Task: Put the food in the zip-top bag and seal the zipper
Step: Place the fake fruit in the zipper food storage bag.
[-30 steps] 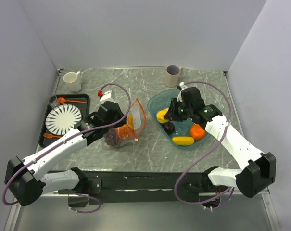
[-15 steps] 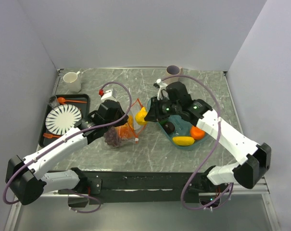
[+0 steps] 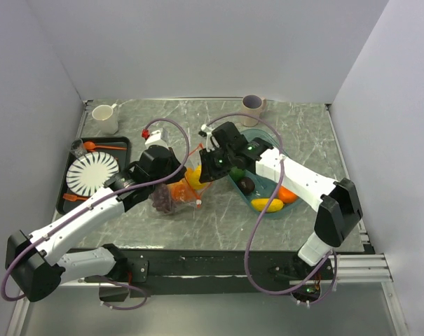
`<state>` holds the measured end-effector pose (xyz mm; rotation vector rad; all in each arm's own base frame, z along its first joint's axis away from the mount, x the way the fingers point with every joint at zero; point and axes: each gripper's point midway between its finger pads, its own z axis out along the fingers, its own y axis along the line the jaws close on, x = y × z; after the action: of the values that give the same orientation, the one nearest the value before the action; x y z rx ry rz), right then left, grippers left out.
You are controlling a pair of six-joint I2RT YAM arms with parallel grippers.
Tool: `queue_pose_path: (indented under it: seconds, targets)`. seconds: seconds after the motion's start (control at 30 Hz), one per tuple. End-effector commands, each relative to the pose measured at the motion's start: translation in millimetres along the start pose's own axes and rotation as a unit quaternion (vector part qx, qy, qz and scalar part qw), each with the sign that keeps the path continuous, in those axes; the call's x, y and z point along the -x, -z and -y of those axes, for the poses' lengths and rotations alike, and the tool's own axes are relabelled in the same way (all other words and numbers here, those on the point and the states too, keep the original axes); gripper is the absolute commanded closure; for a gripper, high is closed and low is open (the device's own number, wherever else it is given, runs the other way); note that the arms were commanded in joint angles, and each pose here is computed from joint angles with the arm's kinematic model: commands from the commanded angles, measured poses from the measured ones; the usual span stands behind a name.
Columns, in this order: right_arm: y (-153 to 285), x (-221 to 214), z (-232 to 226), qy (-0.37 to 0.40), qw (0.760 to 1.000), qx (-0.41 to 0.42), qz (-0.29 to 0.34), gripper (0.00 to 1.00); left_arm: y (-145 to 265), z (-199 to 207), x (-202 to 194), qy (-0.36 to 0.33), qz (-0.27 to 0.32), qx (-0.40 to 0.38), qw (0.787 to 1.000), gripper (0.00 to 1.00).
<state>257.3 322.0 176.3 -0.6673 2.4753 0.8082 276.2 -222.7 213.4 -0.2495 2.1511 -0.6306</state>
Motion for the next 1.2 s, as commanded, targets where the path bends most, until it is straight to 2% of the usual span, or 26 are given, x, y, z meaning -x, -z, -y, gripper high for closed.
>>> queue_pose_path:
  seconds: [0.0, 0.2, 0.23, 0.43, 0.53, 0.6, 0.67, 0.7, 0.77, 0.8, 0.93, 1.03, 1.17]
  targets:
    - [7.9, 36.6, -12.1, 0.029, 0.998, 0.001, 0.053, 1.0, 12.1, 17.6, 24.6, 0.011, 0.031, -0.026, 0.999, 0.99]
    - [-1.1, 55.4, -31.3, 0.01, 0.996, 0.048, 0.079, 0.98, 21.7, 16.8, 31.8, 0.025, 0.049, -0.031, 0.998, 0.99]
    - [-2.2, 58.9, -32.5, 0.005, 0.995, 0.052, 0.086, 0.95, 22.9, 15.1, 32.9, 0.026, 0.053, -0.029, 0.998, 0.99]
    - [-23.6, 60.0, -42.8, -0.025, 0.994, 0.086, 0.061, 0.93, 32.2, 11.7, 39.9, 0.033, 0.069, -0.026, 0.997, 0.99]
    - [-24.4, 67.3, -49.7, -0.042, 0.99, 0.106, 0.079, 0.93, 32.5, 8.0, 40.2, 0.032, 0.071, -0.018, 0.997, 0.99]
    - [-23.9, 71.9, -54.2, -0.047, 0.988, 0.119, 0.092, 0.89, 32.0, 6.4, 39.5, 0.035, 0.071, -0.014, 0.997, 0.99]
    - [-26.4, 72.1, -54.9, -0.047, 0.987, 0.121, 0.091, 0.77, 32.1, 5.9, 39.3, 0.037, 0.072, -0.014, 0.997, 0.99]
    - [-27.5, 69.9, -53.1, -0.048, 0.988, 0.119, 0.09, 0.6, 32.0, 5.6, 39.4, 0.036, 0.073, -0.013, 0.997, 0.99]
    - [-22.4, 71.0, -54.6, -0.045, 0.987, 0.12, 0.1, 0.47, 31.8, 4.6, 39.0, 0.037, 0.072, -0.01, 0.997, 0.99]
    - [-22.9, 66.6, -52.4, -0.042, 0.987, 0.118, 0.099, 0.36, 31.3, 3.5, 39.2, 0.037, 0.073, -0.007, 0.997, 0.99]
    - [-9.1, 66.4, -47.9, -0.04, 0.988, 0.1, 0.112, 0.28, 30.7, 3.9, 39.7, 0.04, 0.074, -0.009, 0.996, 0.99]
    - [9.7, 65.7, -38.8, -0.042, 0.989, 0.066, 0.129, 0.27, 29.8, 3.4, 39.0, 0.037, 0.072, -0.005, 0.997, 0.99]
    - [41.1, 58.4, -1.6, -0.058, 0.982, -0.023, 0.18, 0.25, 28.8, 1.6, 37.8, 0.034, 0.072, -0.002, 0.997, 0.99]
